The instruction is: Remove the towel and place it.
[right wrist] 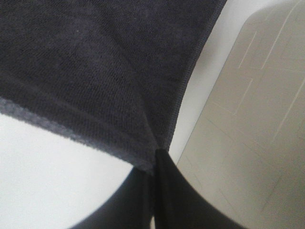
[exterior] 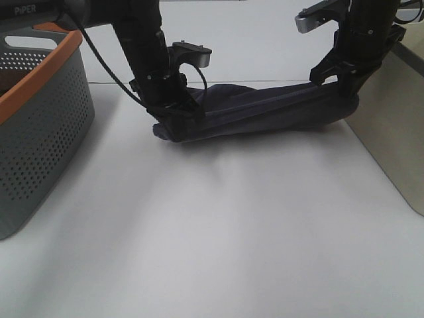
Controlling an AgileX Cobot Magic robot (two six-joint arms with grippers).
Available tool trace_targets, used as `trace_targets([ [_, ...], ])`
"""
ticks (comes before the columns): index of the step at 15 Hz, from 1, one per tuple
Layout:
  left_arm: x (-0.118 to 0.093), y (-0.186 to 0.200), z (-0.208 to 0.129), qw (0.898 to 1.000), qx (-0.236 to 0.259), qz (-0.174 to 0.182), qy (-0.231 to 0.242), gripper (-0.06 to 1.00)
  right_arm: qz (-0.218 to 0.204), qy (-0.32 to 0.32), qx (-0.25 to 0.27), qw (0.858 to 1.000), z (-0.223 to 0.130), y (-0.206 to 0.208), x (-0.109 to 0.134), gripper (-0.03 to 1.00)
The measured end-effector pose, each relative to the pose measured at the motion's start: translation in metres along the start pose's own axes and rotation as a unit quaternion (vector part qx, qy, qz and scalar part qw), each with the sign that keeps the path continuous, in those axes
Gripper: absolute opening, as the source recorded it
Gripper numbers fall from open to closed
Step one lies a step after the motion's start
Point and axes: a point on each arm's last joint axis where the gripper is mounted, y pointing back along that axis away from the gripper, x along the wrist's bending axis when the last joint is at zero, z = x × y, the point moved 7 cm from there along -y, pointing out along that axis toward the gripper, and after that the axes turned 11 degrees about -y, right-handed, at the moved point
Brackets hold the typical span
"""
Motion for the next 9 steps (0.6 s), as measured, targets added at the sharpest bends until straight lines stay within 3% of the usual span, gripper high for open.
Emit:
trace_targets([
  [5, -0.005, 0.001, -0.005, 1.000, 0.006, -0.004, 0.000, 0.00, -0.002, 0.000, -0.009, 1.000, -0.004, 0.008, 0.001, 0.00],
  [9, -0.004, 0.001, -0.006, 1.000, 0.010, 0.001, -0.002, 0.00, 0.007, -0.068, -0.051, 0.996, -0.003, 0.024, 0.002, 0.00],
])
